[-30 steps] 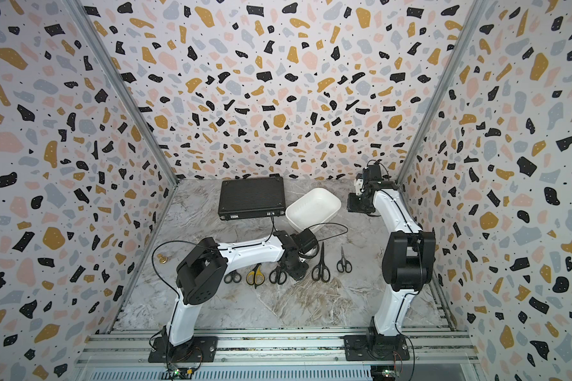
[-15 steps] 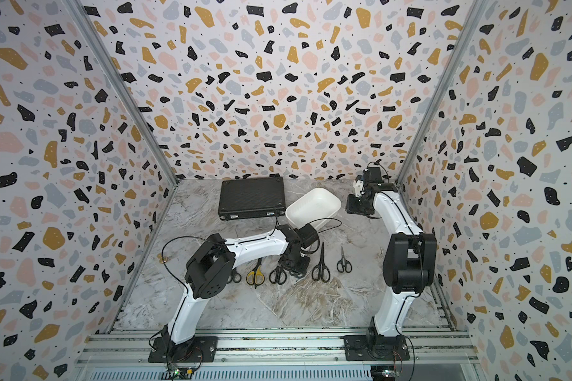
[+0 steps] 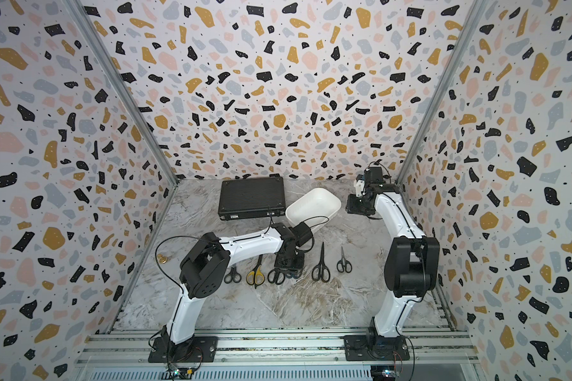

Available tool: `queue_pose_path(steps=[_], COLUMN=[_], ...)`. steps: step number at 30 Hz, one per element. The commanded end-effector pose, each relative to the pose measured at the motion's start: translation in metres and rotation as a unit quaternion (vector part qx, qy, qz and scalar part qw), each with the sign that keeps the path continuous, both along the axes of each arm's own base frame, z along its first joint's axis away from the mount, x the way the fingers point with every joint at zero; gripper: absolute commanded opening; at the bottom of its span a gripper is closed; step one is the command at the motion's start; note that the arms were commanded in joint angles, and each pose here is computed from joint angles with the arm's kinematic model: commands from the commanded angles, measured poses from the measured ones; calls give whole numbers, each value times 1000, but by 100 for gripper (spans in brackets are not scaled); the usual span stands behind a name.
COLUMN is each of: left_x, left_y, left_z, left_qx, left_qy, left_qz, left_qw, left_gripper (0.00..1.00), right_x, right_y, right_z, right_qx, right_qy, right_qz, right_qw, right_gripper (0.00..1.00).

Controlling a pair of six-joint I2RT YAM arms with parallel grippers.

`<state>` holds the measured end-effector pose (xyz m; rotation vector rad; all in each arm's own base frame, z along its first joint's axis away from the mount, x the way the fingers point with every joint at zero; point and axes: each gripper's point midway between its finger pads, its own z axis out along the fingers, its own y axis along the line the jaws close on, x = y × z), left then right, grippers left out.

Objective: Take the scissors out of the storage box
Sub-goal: Adjust the scissors at the center of the board.

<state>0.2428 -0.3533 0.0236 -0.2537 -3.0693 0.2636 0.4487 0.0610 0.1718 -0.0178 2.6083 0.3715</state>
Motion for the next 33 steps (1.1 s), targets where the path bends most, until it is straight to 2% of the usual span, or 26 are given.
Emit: queue_pose_path(steps=[1,11,15,17,21,24,26,27,28,29,31,33], left_x=[-16,-19,-18,-14,1,10,20,26,33,38,53,67], left_y=[-2,-10,-12,-18,-41,-56,-57,-55,-49,-41,-11,30], left_z=[14,11,11,16,44,79,111,132,153,171,205,224], left_qx=[8,12,4,-8,-79,-132,-161,-179,-191,-193,-168,-116], left_qy=[11,15,14,4,-38,-77,-122,-153,-186,-216,-289,-351], left_qz=[-2,-14,-14,-18,-11,-27,-41,-50,-60,-72,-100,-120], left_qw=[1000,1000,1000,1000,996,988,978,971,962,954,937,921], left_gripper=[9,13,27,28,42,46,49,57,70,98,100,100], right_x=[-6,-11,-10,-9,-10,-10,-10,-11,-10,-10,-11,-11], right_y=[1,2,3,3,3,1,-2,-4,-5,-7,-13,-19], right_z=[28,25,25,26,22,23,25,26,28,29,32,33], right_qx=[8,9,9,9,4,-4,-17,-24,-31,-37,-57,-74], right_qy=[-27,-25,-25,-25,-20,-20,-25,-27,-32,-34,-42,-51], right_qz=[-2,1,2,3,7,9,12,13,14,14,14,14], right_qw=[1000,1000,1000,1000,1000,1000,999,999,999,999,997,996], right_gripper=[45,45,45,45,45,46,48,51,79,99,100,100])
